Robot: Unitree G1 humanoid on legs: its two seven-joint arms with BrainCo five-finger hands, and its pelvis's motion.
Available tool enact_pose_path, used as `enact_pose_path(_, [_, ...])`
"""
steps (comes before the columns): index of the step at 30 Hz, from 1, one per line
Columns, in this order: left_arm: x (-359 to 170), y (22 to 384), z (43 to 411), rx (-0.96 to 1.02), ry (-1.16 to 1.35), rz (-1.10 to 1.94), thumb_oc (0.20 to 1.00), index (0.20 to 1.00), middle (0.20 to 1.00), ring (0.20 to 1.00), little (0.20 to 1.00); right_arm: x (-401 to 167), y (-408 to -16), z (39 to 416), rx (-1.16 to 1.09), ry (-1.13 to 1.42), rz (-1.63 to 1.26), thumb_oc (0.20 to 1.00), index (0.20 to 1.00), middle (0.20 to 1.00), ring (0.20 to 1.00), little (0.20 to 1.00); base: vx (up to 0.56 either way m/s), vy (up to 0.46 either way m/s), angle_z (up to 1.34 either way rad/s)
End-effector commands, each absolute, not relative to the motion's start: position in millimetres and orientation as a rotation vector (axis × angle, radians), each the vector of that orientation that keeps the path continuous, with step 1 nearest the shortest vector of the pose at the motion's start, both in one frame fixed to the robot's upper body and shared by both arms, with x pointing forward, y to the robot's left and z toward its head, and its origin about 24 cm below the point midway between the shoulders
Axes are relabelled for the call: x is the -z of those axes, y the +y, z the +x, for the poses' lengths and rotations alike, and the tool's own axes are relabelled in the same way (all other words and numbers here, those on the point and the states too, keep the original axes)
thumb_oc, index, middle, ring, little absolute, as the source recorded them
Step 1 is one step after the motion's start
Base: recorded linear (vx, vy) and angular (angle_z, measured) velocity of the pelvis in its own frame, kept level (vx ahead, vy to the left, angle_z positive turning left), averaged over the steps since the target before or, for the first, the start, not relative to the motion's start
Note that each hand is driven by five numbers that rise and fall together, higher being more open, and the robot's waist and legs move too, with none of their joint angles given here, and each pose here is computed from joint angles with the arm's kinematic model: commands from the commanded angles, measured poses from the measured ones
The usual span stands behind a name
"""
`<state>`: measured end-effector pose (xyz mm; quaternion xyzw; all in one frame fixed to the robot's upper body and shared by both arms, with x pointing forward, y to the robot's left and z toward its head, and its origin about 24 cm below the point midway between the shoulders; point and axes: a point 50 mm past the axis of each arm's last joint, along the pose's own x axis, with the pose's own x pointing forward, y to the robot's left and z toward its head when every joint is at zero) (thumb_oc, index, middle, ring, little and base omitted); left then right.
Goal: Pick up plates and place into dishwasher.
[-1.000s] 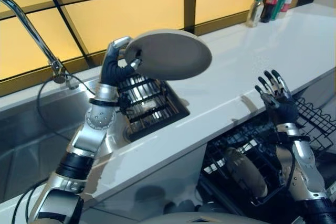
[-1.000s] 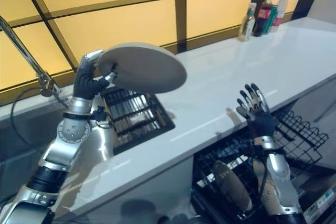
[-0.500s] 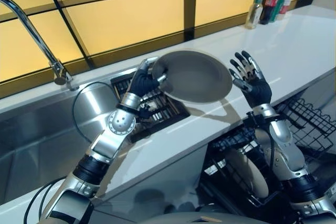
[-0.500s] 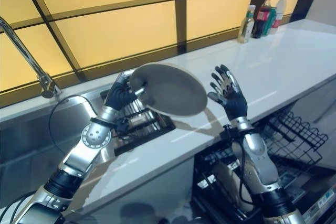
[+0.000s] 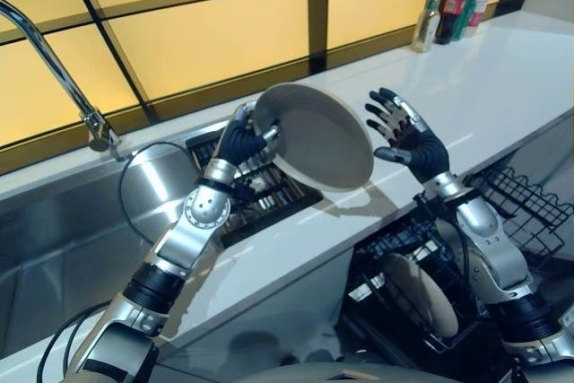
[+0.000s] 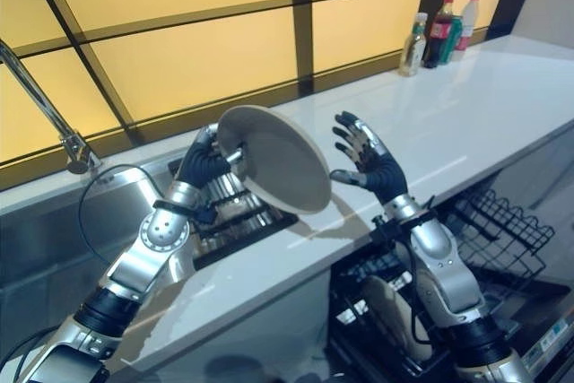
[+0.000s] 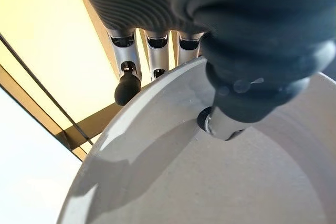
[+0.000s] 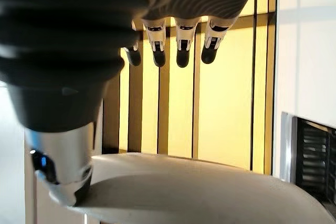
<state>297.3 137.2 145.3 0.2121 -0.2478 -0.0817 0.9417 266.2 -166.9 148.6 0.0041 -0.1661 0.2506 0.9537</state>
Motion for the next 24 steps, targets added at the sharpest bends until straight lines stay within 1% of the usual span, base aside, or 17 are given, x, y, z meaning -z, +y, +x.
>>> enact_pose_path(1, [-179,121,305,0.182,-0.686,0.463,0.2,0.2,0.2,0.2,0.2,-173,-129,260,-0.757,-0.43,-0.001,1.0,1.0,1.0,1.0,1.0,0.0,0.0,0.0])
enact_pose_path(5, [-176,127,307,0.173,-0.676,0.481,0.2,0.2,0.2,0.2,0.2,-173,-127,260,-0.804,-0.399,0.141,1.0,1.0,1.0,1.0,1.0,0.0,0.0,0.0])
enact_pose_path(12, [-171,136,307,0.169,-0.656,0.505,0.2,0.2,0.2,0.2,0.2,-165,-138,260,-0.764,-0.369,0.29,1.0,1.0,1.0,1.0,1.0,0.0,0.0,0.0])
enact_pose_path(20, [-163,150,307,0.145,-0.62,0.532,0.2,0.2,0.2,0.2,0.2,-159,-159,260,-0.691,-0.366,0.324,1.0,1.0,1.0,1.0,1.0,0.0,0.0,0.0])
enact_pose_path(24, [-163,153,309,0.131,-0.618,0.543,0.2,0.2,0.2,0.2,0.2,-159,-167,260,-0.635,-0.382,0.27,1.0,1.0,1.0,1.0,1.0,0.0,0.0,0.0])
